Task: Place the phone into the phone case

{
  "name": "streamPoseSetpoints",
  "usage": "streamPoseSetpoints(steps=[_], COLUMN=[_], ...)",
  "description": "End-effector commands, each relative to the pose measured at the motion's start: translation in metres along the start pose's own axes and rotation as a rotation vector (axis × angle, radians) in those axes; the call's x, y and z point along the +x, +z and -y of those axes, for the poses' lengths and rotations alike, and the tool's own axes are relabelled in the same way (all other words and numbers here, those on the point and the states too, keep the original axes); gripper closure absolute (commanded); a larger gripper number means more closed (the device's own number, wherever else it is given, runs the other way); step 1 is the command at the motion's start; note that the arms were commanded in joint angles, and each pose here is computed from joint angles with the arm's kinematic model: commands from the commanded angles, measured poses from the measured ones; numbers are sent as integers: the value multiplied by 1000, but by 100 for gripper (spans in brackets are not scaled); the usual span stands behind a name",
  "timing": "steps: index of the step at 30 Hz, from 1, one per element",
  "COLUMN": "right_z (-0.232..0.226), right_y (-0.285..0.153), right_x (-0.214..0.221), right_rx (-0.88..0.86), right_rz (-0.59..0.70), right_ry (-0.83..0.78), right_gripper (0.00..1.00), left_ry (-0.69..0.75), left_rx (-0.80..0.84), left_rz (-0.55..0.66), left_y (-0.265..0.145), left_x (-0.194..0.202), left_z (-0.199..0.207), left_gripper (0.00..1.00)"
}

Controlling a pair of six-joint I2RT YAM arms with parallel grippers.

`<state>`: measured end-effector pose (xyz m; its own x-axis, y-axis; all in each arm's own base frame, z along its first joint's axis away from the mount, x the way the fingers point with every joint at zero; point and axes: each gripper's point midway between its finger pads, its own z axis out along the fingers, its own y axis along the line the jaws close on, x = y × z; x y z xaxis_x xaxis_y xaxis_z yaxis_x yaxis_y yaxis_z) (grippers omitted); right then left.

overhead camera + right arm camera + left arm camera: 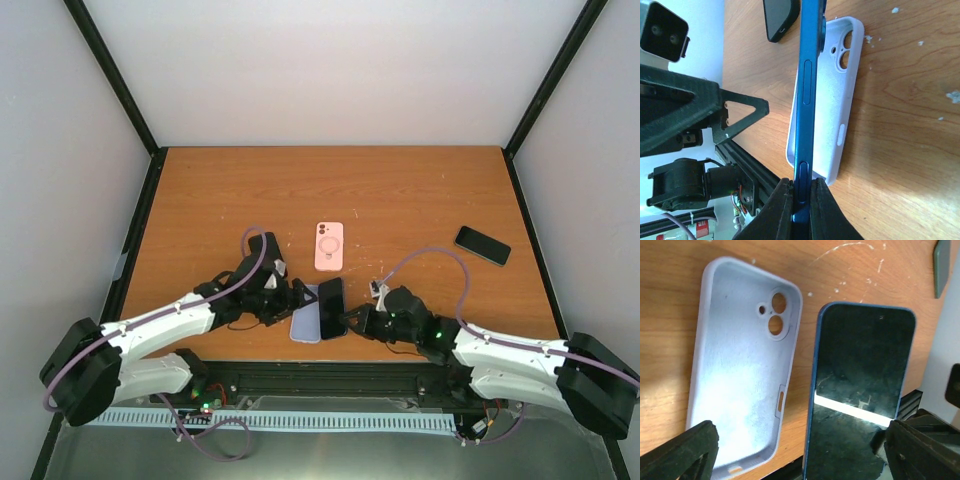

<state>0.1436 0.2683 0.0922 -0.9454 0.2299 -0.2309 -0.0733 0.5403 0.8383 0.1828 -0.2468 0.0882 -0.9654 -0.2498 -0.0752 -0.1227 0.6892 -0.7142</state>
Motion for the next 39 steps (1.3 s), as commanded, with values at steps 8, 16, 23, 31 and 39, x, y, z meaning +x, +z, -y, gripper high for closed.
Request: streamPoseSetpoints(steps=[8,16,23,31,39], right_z=[-27,-25,-26,-11,-5], right_y=[12,23,35,48,57], right_x=[-14,-12,-12,-9,-5], right_rx=[-43,-36,-16,36,54], right_rz=[37,12,-5,-20,-50], right_ry=[-19,-13,-31,-34,-60], right_gripper=[97,97,97,97,97], left_ry=[-18,9,51,45,38], left_rx=[-79,-133,-30,66,3], left_rz=[-19,-26,-44,-88,-18], left_y=[14,24,33,37,34], left_x=[6,5,8,18,6], left_z=[-31,-47,-35,-26,-36], left_gripper=[21,19,19,20,22])
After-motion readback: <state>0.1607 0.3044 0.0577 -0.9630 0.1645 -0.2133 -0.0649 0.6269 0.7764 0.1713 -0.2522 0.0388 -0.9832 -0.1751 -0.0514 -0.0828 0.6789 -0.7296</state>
